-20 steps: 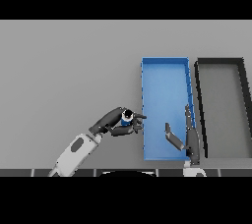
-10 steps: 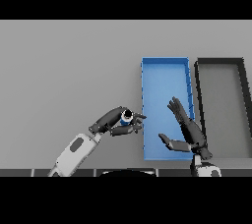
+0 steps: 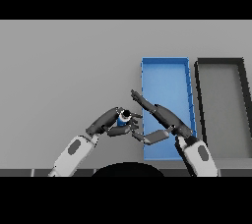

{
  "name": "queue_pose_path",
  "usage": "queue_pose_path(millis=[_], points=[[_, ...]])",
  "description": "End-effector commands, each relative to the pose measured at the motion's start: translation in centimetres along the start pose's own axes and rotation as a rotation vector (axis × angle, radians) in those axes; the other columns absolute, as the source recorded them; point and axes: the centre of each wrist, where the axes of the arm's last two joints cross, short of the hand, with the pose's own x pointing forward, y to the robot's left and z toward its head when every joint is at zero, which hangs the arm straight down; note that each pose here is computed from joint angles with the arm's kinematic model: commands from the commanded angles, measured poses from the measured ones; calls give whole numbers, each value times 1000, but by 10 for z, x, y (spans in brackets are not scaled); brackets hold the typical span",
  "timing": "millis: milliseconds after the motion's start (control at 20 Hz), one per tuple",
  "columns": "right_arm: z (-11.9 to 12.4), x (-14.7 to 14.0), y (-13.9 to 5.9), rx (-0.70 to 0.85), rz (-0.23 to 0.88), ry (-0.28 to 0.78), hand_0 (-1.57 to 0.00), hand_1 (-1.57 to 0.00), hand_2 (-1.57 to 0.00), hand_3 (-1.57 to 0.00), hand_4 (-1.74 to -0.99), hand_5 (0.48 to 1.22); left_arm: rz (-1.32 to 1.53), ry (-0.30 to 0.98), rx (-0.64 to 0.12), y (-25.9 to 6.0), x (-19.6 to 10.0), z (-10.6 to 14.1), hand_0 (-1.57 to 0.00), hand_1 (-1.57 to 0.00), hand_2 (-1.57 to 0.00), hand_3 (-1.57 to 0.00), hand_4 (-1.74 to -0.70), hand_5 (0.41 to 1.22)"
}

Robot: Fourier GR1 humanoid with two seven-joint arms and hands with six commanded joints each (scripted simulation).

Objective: Pick up the blue pipe and place it into the blue bin.

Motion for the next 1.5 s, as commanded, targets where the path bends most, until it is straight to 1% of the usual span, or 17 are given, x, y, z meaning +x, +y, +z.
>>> queue_pose_path(millis=[0, 150, 250, 400, 500, 550, 600, 650, 700, 750, 850, 900, 1000, 1100, 1250, 1400, 1450], points=[[-6, 6, 0, 27, 18, -26, 1, 1, 1, 1, -1307, 497, -8, -5, -6, 0, -2, 2, -1571, -1571, -1571, -1444, -1728, 1221], [-27, 19, 9, 100, 57, -68, 1, 1, 1, 1, -1256, 517, 4, -20, -20, 2, -4, 2, -1571, -1571, -1571, -1506, -1593, 1221], [-42, 23, 9, 114, 79, -28, 1, 1, 1, 1, -1243, 522, 11, -15, -25, 2, -6, 3, -1571, -1571, -1571, -1529, -1542, 1221], [-58, 19, 12, 152, 78, -8, 1, 1, 1, 1, -1208, 506, -9, -6, -28, 3, -6, 0, -1571, -1571, -1571, -1550, -1499, 1221], [-70, 23, 10, 168, 64, -5, 1, 1, -9, 1, -1210, 498, -13, 11, -20, 7, -6, 0, -1571, -1571, -1571, -1557, -1473, 1221], [-77, 26, 12, 190, 65, -6, -17, -34, -54, -26, -1236, 493, 0, 10, -15, 8, -5, 2, -1571, -1571, -1571, -1560, -1525, 1221], [-80, 28, 12, 201, 71, -9, -107, -140, -160, -116, -1291, 483, 1, -3, -15, 5, -5, 3, -1571, -1571, -1571, -1284, -1568, 1221], [-82, 28, 15, 220, 77, -3, -264, -299, -308, -252, -1348, 477, -50, 37, -13, 4, -6, 1, -1571, -1571, -1571, -1190, -1603, 1221], [-86, 28, 12, 227, 91, -6, -475, -487, -492, -516, -1365, 477, -113, 78, -31, 5, -3, 1, -1571, -1527, -1571, -1119, -1630, 1221], [-90, 29, 13, 241, 88, -27, -694, -704, -708, -659, -1433, 486, -109, 74, -22, 3, -1, 6, -1571, -1536, -1571, -1121, -1647, 1221], [-96, 32, 16, 258, 56, -77, -1010, -1016, -1019, -880, -1527, 570, -98, 31, -9, 3, 0, 1, -1571, -1548, -1571, -1283, -1680, 1221], [-98, 32, 17, 259, 31, -73, -1122, -1127, -1129, -1018, -1498, 638, -70, 12, -6, 5, -2, 1, -1571, -1553, -1571, -1340, -1692, 1221], [-98, 28, 23, 264, 9, -119, -1284, -1287, -1288, -1217, -1457, 848, -26, -7, -14, 2, -3, 2, -1571, -1559, -1571, -1423, -1710, 1221], [-97, 27, 22, 270, 51, -127, -1387, -1389, -1390, -1344, -1438, 982, -13, 13, -11, 3, -3, 3, -1571, -1564, -1571, -1477, -1720, 1221], [-94, 28, 23, 287, 92, -145, -1477, -1478, -1478, -1455, -1445, 1099, -36, 25, -17, 5, -2, -2, -1571, -1567, -1571, -1523, -1727, 1221], [-97, 27, 25, 290, 38, -163, -1523, -1523, -1524, -1512, -1470, 1158, -36, 26, -16, 10, 1, 2, -1571, -1569, -1571, -1546, -1729, 1221], [-96, 26, 26, 284, 29, -168, -1532, -1533, -1533, -1523, -1475, 1171, -39, 20, -22, 8, 1, 0, -1571, -1569, -1571, -1442, -1724, 1221]])
